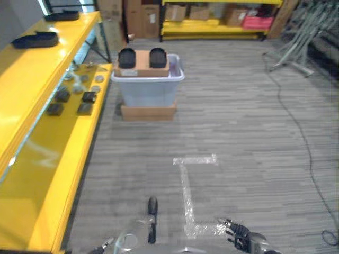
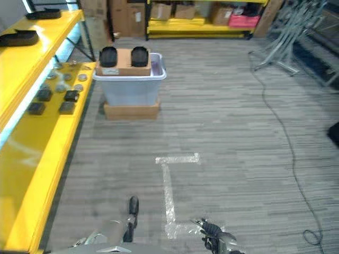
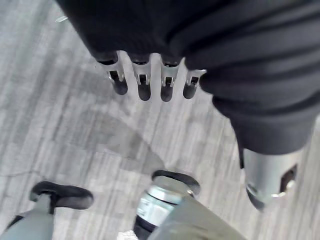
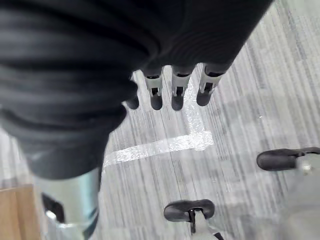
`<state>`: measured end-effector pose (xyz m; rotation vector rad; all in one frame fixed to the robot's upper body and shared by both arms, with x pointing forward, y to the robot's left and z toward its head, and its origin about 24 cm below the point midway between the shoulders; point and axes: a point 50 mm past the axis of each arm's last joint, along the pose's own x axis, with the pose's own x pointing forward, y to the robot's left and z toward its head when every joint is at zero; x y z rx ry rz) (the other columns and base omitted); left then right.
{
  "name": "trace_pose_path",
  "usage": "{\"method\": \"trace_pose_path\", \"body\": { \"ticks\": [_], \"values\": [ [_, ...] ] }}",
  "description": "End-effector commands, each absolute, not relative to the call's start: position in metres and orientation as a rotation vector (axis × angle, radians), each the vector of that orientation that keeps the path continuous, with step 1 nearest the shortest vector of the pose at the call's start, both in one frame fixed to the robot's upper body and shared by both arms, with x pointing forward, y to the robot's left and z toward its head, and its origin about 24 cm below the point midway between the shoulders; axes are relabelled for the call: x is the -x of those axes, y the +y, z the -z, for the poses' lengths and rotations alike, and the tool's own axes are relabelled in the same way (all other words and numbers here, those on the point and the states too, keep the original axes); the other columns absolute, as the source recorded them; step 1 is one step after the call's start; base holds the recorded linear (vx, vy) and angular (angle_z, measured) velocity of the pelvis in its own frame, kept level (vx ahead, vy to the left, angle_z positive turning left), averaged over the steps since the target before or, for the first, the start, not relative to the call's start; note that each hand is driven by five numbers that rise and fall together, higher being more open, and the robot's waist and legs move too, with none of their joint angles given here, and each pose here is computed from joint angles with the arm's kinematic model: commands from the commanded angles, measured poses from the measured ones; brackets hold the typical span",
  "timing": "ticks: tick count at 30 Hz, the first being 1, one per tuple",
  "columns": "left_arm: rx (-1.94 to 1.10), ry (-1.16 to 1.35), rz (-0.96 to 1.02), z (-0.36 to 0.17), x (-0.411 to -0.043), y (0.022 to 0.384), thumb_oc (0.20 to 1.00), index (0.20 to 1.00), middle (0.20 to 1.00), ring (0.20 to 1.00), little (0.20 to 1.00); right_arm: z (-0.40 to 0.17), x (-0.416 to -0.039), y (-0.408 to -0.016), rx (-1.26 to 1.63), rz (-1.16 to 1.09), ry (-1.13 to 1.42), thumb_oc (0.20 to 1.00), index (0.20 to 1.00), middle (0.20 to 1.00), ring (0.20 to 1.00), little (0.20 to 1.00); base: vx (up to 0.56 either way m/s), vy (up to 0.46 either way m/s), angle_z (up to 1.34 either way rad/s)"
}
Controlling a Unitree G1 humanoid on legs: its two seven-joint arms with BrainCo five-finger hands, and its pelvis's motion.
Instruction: Move parts from the plastic box to the shelf.
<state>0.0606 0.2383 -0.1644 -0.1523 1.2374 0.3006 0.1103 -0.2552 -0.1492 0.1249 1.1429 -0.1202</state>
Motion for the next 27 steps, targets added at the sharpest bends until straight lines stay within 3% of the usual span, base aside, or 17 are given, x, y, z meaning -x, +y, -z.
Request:
{"method": "trace_pose_path", "body": {
  "ticks": [1, 8, 13, 19, 27],
  "values": [
    [0.092, 1.109, -0.265, 0.155, -0.095, 0.247, 1.0, 1.0, 1.0, 1.0, 1.0, 0.146, -0.112, -0.261, -0.095, 0.133, 1.133, 1.0, 1.0, 1.0, 1.0, 1.0, 0.22, 0.118, -0.25],
    [0.071, 1.004, -0.292, 0.138, -0.135, 0.261, 1.0, 1.0, 1.0, 1.0, 1.0, 0.16, -0.081, -0.246, -0.091, 0.082, 1.272, 1.0, 1.0, 1.0, 1.0, 1.0, 0.48, -0.002, -0.09],
    [0.101, 1.06, -0.305, 0.145, -0.127, 0.25, 1.0, 1.0, 1.0, 1.0, 1.0, 0.162, -0.052, -0.257, -0.136, 0.196, 1.343, 1.0, 1.0, 1.0, 1.0, 1.0, 0.7, -0.117, 0.85],
    [0.144, 1.138, -0.29, 0.155, -0.107, 0.237, 1.0, 1.0, 1.0, 1.0, 1.0, 0.155, -0.063, -0.271, -0.1, 0.203, 1.274, 1.0, 1.0, 1.0, 1.0, 1.0, 0.44, -0.18, 0.46],
    [0.01, 1.228, -0.197, 0.163, -0.072, 0.237, 1.0, 1.0, 1.0, 1.0, 1.0, 0.144, -0.104, -0.273, -0.073, 0.16, 1.114, 1.0, 1.0, 1.0, 1.0, 1.0, 0.5, 0.119, -0.32]
  ]
}}
